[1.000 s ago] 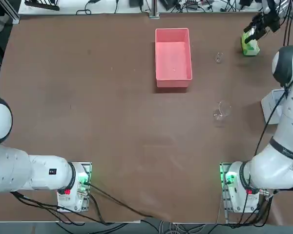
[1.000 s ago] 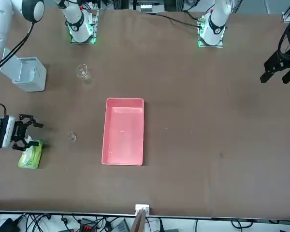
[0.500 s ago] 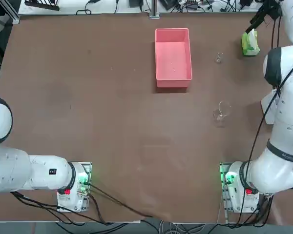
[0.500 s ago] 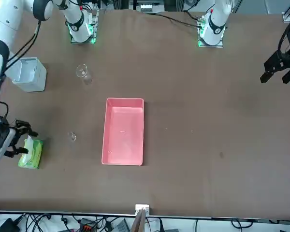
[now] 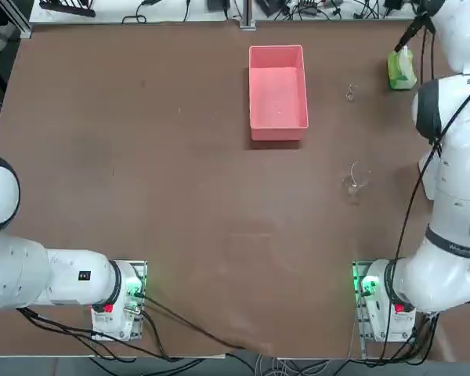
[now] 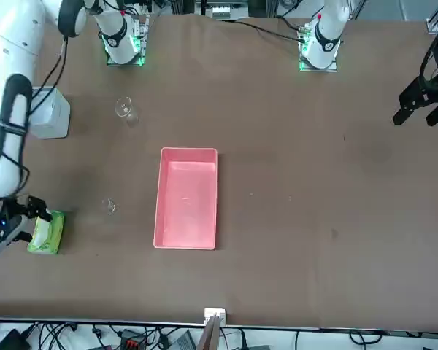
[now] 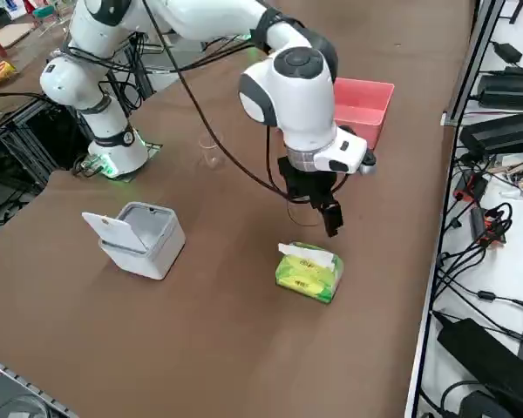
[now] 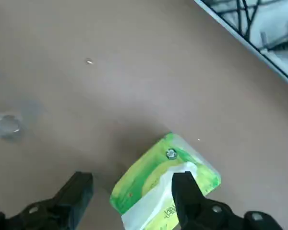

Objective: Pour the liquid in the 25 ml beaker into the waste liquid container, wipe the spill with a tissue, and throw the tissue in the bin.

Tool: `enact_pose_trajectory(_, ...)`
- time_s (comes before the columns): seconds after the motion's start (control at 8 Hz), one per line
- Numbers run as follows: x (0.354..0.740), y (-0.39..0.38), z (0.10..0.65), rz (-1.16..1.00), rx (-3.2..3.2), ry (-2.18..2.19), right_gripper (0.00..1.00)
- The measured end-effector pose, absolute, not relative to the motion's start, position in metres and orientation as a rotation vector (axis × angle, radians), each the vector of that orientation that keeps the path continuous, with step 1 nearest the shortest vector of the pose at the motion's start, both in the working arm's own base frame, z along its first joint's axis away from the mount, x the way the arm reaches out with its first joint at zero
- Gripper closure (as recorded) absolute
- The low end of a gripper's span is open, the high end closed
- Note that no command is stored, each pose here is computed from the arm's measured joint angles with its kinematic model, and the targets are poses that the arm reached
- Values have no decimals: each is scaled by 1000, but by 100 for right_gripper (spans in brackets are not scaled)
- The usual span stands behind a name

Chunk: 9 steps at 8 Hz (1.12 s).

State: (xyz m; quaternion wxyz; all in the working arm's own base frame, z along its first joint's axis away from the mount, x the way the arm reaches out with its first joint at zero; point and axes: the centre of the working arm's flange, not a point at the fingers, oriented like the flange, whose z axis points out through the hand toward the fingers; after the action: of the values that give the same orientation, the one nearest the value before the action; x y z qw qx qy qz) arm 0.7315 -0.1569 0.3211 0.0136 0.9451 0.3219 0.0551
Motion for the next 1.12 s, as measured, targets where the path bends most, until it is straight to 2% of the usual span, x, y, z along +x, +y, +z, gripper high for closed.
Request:
enact_pose_trajectory(0.5, 732, -159, 296, 86, 2958, 754, 1)
enact_pose_trajectory(1.0, 728, -168, 292, 59, 2960, 710, 13)
enact_pose_trajectory(1.12, 727, -171, 289, 50, 2964, 697, 13)
